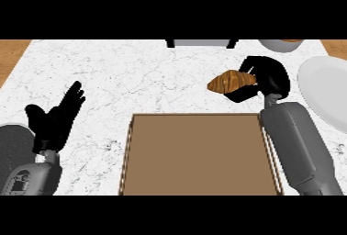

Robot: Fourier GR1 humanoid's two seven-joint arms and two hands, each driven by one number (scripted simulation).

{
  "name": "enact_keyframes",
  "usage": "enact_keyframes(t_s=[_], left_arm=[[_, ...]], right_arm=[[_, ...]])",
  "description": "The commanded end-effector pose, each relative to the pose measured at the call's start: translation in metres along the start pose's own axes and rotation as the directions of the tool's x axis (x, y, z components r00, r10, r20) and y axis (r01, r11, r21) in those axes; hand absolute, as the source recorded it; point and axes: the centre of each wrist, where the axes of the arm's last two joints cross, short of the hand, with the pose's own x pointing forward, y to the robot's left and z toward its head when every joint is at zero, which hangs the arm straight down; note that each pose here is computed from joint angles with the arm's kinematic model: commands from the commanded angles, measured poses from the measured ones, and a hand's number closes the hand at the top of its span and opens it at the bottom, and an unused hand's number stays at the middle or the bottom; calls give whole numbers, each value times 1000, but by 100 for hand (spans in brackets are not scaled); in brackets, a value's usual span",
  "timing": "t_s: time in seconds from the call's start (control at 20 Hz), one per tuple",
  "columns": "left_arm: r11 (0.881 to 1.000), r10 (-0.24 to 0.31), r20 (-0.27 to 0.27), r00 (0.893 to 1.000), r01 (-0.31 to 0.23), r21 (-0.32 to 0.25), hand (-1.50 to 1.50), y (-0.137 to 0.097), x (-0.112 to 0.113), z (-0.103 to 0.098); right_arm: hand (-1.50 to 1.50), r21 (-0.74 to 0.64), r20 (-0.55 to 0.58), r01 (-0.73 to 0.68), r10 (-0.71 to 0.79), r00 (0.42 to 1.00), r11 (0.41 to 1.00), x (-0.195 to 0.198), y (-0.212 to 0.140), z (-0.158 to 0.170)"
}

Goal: Pick the croissant from the tray and place it in the plate

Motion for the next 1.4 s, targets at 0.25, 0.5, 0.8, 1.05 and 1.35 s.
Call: enact_keyframes(t_s=[0.25, 0.5, 0.8, 1.05, 1.35], left_arm=[[1000, -1, 7, 1000, 1, -17, 0, -5, 1, -5], [1000, 5, -13, 1000, -5, 0, 0, -13, -4, 0], [1000, 6, -15, 1000, -6, -25, 0, 0, 4, -2], [1000, -13, -17, 1000, 13, 2, 0, 2, 10, -2], [1000, -10, 2, 1000, 10, -11, 0, -10, 9, -8]], right_arm=[[150, -558, -304, -140, -45, 951, 818, -25, -72, -31], [150, -613, -364, -69, -204, 909, 787, -58, -90, -44], [150, -639, -429, -64, -287, 856, 767, -105, -95, -47], [150, -653, -471, -98, -301, 829, 751, -160, -87, -35], [150, -546, -564, -158, -221, 796, 823, -225, -76, -11]])
